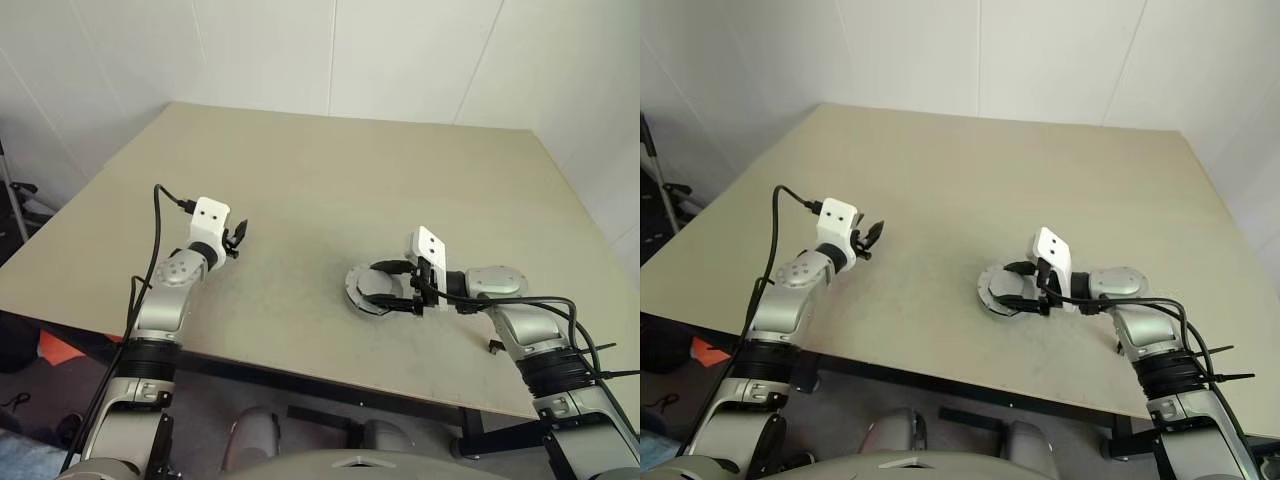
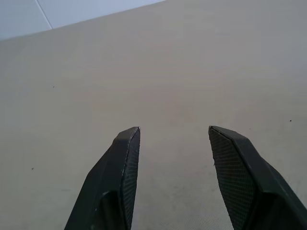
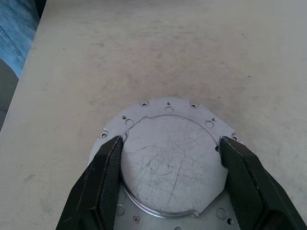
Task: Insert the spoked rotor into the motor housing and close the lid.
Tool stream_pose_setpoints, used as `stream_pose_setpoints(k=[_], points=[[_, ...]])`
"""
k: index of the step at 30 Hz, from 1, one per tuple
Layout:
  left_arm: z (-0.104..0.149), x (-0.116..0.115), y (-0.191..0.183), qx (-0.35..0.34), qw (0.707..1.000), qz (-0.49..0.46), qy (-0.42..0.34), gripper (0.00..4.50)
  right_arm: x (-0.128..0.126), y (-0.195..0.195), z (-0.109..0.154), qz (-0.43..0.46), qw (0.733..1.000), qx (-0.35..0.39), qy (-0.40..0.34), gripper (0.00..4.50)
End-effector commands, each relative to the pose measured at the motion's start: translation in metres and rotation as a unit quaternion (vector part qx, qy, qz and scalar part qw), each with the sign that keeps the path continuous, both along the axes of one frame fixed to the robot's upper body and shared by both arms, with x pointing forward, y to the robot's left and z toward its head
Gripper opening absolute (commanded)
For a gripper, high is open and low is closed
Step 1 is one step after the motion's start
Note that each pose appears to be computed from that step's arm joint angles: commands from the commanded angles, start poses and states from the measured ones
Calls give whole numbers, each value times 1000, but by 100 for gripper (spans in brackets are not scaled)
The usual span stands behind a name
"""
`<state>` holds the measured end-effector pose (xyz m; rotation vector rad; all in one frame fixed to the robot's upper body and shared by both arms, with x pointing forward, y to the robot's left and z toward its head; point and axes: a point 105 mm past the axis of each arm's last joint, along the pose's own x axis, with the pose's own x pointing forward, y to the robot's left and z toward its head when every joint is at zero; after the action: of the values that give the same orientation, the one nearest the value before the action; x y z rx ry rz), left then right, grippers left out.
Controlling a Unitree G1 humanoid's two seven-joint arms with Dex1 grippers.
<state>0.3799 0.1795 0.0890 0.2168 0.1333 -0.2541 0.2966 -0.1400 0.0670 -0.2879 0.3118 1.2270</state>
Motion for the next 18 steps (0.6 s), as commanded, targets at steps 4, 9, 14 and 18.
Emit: stream_pose_setpoints(k=[4, 9, 14, 18], points=[[17, 2, 4, 5, 999, 2, -31, 241, -6, -10, -12, 6, 999, -15, 28, 310], [17, 2, 4, 5, 999, 2, -32, 241, -7, -12, -15, 8, 999, -26, 27, 310], [17, 2, 3, 5, 999, 1, -31, 241, -6, -16, -18, 9, 998, -54, 19, 310], [17, 2, 3, 5, 1000, 0, -31, 241, -6, -18, -22, 10, 997, -74, 16, 310]])
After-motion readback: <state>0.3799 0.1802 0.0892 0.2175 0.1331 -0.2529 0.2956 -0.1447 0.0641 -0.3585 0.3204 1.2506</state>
